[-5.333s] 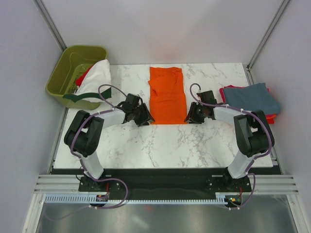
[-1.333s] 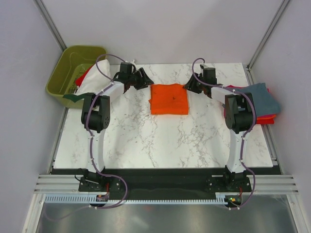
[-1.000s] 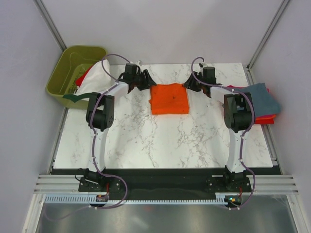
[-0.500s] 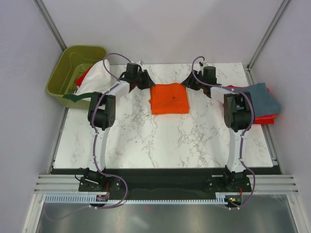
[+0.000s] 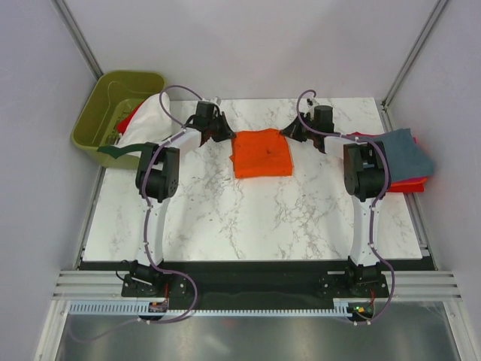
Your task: Fold and stack the t-shirts
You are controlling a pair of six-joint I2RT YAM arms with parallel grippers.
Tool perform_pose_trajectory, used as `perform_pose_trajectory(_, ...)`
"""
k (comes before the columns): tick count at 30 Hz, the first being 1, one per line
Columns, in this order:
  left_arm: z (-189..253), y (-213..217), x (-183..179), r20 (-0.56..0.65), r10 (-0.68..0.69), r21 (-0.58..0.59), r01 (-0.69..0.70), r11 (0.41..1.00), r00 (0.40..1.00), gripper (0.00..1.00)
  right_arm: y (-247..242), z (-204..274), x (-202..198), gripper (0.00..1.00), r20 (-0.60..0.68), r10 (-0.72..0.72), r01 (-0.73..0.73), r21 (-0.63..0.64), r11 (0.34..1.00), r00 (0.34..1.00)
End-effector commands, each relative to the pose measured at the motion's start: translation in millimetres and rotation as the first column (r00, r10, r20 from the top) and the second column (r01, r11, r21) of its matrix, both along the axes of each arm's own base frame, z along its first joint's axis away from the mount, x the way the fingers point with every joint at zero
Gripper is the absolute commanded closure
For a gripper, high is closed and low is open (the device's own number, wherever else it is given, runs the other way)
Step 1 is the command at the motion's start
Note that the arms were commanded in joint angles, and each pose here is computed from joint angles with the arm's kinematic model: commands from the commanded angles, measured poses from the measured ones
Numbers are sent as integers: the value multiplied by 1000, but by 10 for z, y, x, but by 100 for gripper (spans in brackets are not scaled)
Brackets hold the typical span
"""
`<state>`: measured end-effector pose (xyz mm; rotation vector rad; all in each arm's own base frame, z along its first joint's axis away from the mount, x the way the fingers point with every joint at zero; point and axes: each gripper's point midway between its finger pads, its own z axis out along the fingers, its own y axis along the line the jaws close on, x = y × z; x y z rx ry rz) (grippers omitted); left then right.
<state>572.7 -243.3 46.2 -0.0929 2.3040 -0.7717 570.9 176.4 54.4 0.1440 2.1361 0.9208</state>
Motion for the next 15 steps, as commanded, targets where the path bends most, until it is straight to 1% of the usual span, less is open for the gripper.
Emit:
perform_pose_trajectory(1,492,70,-8,142,9,21,-13,1000,990,98,26,365,92,100,106,20,-23,26,999,994)
perform_pose_trajectory(2,505,88,-35,147,20,22,-24,999,989,98,36,399,84,100,113,22,-26,28,999,993)
perform_pose_trajectory(3,597,101,-14,182,30,11,-33,999,983,98,25,432,73,100,119,21,-24,28,999,993)
perform_pose_trajectory(4,546,137,-68,172,37,16,-40,999,984,98,26,459,73,100,124,20,-24,31,999,992)
perform_pose_trajectory(5,631,155,-67,192,47,13,-51,999,980,98,30,485,70,100,130,23,-27,32,999,991)
perform_pose_trajectory(7,620,161,-115,192,49,11,-52,999,980,98,43,519,61,100,135,29,-34,39,999,990)
perform_pose_trajectory(13,815,145,-188,244,42,-29,-36,999,969,98,70,676,28,100,174,41,-52,58,997,984)
perform_pose_trajectory(15,883,173,-198,257,57,-31,-51,998,965,98,85,708,27,100,178,44,-56,63,996,983)
